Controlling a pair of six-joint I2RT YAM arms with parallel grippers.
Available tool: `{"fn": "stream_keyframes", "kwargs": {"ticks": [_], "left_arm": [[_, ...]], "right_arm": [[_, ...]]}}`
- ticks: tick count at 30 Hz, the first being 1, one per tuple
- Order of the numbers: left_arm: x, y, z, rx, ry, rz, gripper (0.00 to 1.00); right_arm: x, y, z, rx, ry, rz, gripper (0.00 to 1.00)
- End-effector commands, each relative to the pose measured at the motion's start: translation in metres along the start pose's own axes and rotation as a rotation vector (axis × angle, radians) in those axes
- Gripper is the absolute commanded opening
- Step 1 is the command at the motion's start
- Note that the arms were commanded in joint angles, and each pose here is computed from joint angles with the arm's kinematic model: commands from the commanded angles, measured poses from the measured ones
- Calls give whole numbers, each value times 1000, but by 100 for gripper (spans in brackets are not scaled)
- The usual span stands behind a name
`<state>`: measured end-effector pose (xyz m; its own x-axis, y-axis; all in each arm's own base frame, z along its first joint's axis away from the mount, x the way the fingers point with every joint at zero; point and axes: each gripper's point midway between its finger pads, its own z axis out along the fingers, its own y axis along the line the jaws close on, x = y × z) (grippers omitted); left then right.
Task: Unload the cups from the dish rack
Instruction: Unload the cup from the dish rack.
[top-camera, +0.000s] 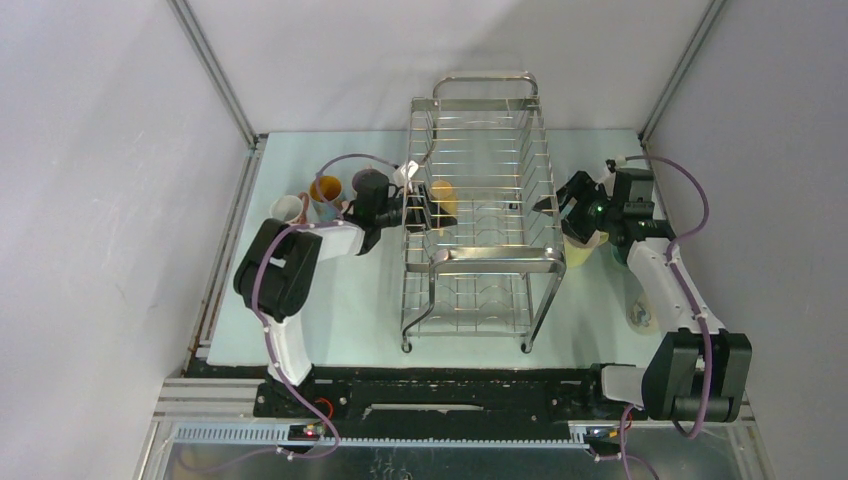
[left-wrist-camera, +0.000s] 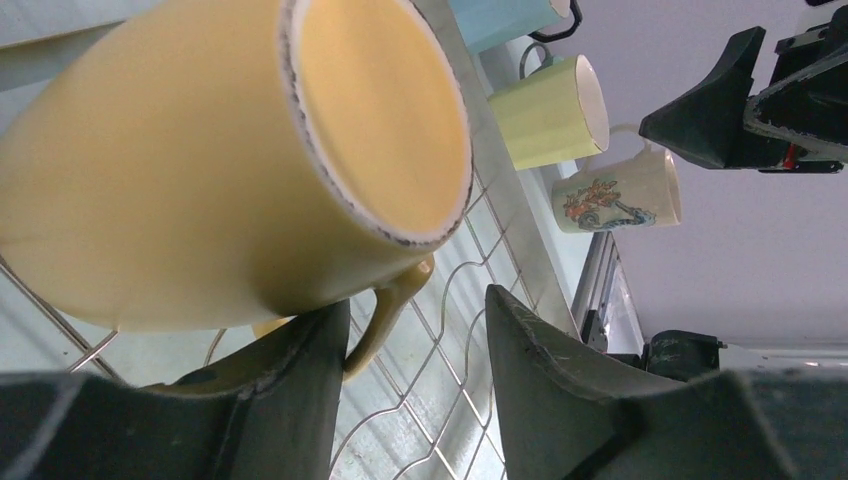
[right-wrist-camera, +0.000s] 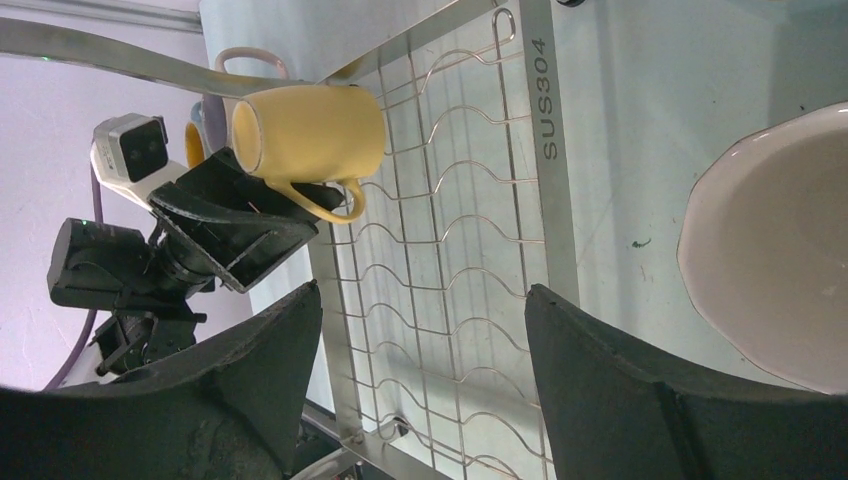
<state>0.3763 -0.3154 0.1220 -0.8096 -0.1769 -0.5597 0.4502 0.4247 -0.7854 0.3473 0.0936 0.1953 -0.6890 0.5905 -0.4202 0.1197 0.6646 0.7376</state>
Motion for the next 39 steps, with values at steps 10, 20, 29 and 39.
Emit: {"fn": "stream_keyframes", "kwargs": {"ticks": [10, 20, 29, 39], "left_arm": [[-12, -18, 7, 104, -51, 7, 32], [-24, -44, 3, 195, -87, -32, 9], [-38, -75, -3, 316, -134, -135, 0], [-29, -99, -10, 380, -33, -183, 0]], "right_arm": [[0, 2, 1, -22, -2, -28, 81], [-1, 7, 4, -40, -4, -35, 81], [5, 12, 14, -59, 19, -46, 82], [17, 30, 25, -136, 58, -108, 83]]}}
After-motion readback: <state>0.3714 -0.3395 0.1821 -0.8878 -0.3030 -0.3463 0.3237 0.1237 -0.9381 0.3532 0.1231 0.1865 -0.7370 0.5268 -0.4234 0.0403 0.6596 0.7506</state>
